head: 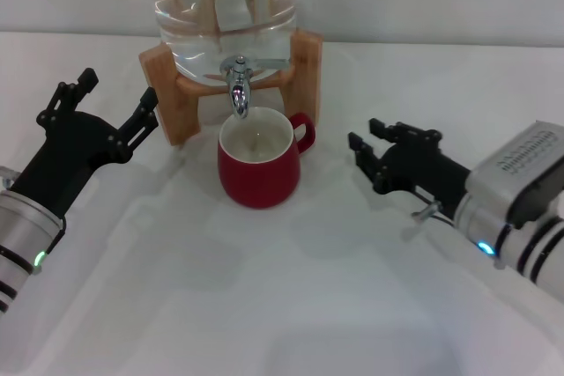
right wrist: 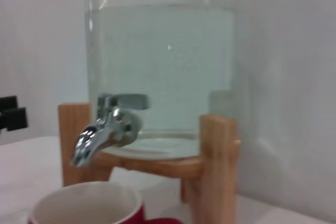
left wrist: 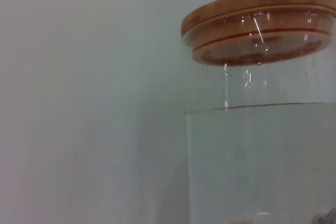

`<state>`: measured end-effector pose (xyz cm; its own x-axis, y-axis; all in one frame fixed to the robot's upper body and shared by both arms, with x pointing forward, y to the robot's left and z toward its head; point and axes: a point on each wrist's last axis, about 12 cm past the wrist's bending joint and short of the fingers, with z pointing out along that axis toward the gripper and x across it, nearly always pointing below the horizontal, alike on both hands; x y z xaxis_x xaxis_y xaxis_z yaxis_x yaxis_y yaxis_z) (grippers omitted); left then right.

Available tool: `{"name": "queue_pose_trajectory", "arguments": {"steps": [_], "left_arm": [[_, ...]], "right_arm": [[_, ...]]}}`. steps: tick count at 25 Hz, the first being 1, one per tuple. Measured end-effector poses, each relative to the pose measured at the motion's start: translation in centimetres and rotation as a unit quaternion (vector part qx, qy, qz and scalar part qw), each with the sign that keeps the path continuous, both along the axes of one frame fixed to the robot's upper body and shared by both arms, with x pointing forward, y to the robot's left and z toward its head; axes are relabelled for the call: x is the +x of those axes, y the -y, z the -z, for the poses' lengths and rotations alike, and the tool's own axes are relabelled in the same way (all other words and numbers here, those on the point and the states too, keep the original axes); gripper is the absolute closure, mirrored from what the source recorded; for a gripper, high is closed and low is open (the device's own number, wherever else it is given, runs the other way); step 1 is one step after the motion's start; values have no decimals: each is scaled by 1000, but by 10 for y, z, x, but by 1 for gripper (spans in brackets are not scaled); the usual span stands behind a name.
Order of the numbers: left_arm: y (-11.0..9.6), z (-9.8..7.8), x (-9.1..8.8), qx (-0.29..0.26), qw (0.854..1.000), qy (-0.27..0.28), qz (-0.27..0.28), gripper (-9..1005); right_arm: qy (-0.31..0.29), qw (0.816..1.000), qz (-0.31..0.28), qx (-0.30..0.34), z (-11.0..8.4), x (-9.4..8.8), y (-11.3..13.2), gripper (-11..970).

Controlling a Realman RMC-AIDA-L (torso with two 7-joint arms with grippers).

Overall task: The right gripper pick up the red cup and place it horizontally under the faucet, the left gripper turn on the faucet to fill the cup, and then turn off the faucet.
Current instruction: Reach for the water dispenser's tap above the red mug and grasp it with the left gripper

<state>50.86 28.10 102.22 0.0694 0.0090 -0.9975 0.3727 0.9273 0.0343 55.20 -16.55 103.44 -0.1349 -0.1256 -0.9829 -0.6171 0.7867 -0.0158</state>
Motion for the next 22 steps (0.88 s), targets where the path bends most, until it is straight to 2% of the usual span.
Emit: {"name": "queue_pose_trajectory", "arguments": {"steps": [15, 22], "left_arm": [[1, 1, -2, -1, 1000, -1, -2, 122], [-2, 4, -6, -3, 1000, -6, -6, 122]], "right_arm": [[137, 985, 96, 32, 2, -37, 89, 631], [158, 978, 137, 26, 4, -46, 117, 631]]}}
